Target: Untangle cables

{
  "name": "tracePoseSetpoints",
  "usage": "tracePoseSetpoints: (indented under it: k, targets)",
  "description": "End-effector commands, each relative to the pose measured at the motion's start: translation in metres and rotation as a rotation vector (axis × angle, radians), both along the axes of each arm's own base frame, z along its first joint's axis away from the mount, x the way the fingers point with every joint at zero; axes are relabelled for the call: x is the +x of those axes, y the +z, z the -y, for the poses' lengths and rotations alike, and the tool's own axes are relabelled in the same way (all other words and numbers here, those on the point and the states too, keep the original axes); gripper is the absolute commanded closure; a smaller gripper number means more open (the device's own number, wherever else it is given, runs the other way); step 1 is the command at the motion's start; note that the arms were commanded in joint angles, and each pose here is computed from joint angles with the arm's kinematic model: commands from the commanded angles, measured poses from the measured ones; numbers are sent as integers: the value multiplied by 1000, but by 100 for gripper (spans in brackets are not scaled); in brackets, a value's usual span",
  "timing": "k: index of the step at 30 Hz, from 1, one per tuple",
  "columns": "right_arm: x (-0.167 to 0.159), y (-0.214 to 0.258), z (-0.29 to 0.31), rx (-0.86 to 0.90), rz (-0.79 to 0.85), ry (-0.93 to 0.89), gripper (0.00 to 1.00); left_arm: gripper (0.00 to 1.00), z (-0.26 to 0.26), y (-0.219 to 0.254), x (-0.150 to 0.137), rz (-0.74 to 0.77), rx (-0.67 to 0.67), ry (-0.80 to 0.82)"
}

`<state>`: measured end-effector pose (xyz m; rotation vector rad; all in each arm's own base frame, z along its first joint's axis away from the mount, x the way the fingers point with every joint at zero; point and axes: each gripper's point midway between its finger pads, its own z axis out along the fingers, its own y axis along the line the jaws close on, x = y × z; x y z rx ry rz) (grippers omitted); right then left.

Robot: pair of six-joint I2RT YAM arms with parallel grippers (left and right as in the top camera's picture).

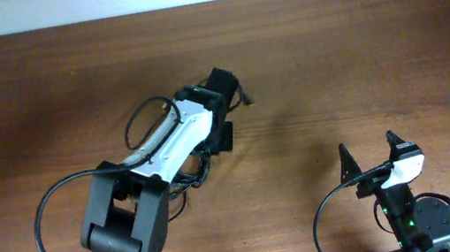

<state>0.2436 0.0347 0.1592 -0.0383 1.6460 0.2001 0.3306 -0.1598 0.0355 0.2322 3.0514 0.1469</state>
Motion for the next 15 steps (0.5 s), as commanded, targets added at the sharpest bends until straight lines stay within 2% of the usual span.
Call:
tracePoseSetpoints:
  k: [1, 3, 4, 5, 6, 7, 8, 9, 10, 11, 12, 15]
  targets:
    - [0, -3, 0, 3, -7, 0, 1, 100, 36, 22, 1, -26, -205, -18]
    - [0, -3, 0, 3, -7, 0, 1, 100, 68, 46, 0, -48, -377, -89]
    - [0, -4, 0, 3, -8, 0, 2, 100, 80, 68, 7, -10, -441, -112]
    - [0, -3, 0, 3, -7, 0, 2, 100, 94, 97, 16, 38, -518, -143]
    - [0, -4, 0, 3, -8, 0, 2, 100, 118, 155, 25, 121, -671, -202]
    - [0, -4, 0, 3, -8, 0, 2, 98, 121, 176, 30, 169, -693, -217]
    - [0, -4, 0, 3, -8, 0, 2, 85, 111, 186, 41, 246, -633, -201]
    - [0, -4, 0, 3, -8, 0, 1, 63, 101, 183, 48, 282, -568, -179]
    - [0, -3, 0, 3, -7, 0, 2, 22, 92, 180, 53, 305, -512, -159]
    - [0, -3, 0, 3, -7, 0, 2, 8, 84, 176, 55, 313, -466, -144]
    - [0, -4, 0, 3, -8, 0, 2, 1, 76, 173, 54, 311, -421, -130]
    - [0, -4, 0, 3, -8, 0, 1, 1, 66, 163, 44, 259, -378, -117]
